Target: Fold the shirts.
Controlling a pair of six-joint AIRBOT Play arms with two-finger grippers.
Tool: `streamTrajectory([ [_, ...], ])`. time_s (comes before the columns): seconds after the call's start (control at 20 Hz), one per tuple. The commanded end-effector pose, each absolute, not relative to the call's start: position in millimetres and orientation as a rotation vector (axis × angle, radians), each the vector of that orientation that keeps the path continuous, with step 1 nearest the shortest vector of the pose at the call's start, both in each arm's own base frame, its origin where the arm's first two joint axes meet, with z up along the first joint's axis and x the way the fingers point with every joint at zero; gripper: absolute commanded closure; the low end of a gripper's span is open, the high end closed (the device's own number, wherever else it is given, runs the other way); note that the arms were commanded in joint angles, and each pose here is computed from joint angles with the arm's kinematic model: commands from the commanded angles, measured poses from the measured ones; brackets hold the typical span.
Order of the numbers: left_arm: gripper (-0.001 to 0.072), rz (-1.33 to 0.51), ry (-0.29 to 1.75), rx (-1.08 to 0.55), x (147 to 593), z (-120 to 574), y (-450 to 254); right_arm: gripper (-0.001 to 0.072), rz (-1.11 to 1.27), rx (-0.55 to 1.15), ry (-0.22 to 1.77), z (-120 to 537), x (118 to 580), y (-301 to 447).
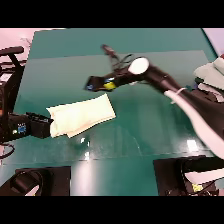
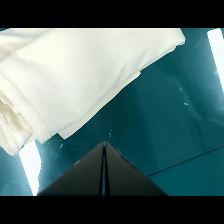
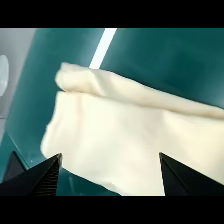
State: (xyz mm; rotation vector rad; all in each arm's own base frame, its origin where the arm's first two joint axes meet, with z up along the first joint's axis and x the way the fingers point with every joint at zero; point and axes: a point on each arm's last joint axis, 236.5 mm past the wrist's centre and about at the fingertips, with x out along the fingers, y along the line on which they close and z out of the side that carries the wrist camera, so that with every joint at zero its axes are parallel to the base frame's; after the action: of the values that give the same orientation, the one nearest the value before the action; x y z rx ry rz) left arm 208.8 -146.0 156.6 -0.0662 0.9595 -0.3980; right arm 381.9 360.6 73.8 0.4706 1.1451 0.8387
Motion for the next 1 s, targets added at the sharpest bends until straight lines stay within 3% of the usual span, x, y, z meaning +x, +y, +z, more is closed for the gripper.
streamTrajectory([
  [0.0, 0.0682, -0.397, 0.969, -0.065, 207, 156, -145, 0.0015, 0.730, 0.472, 1.294, 23, 377, 265],
  [0.25, 0.0682, -0.409, 0.989, -0.077, 202, 154, -148, 0.0016, 0.739, 0.478, 1.408, -50, 372, 258],
  [0.45, 0.0682, -0.412, 0.990, -0.079, 202, 154, -149, 0.0020, 0.813, 0.609, 1.417, -67, 370, 297],
  [0.8, 0.0682, -0.410, 0.999, -0.075, 200, 153, -148, 0.0026, 0.849, 0.601, 1.444, -89, 343, 357],
  [0.9, 0.0682, -0.409, 1.004, -0.073, 199, 152, -147, 0.0064, 0.857, 0.612, 1.430, -85, 341, 368],
  [0.95, 0.0682, -0.407, 1.010, -0.071, 198, 151, -147, 0.0160, 0.855, 0.618, 1.422, -81, 342, 370],
])
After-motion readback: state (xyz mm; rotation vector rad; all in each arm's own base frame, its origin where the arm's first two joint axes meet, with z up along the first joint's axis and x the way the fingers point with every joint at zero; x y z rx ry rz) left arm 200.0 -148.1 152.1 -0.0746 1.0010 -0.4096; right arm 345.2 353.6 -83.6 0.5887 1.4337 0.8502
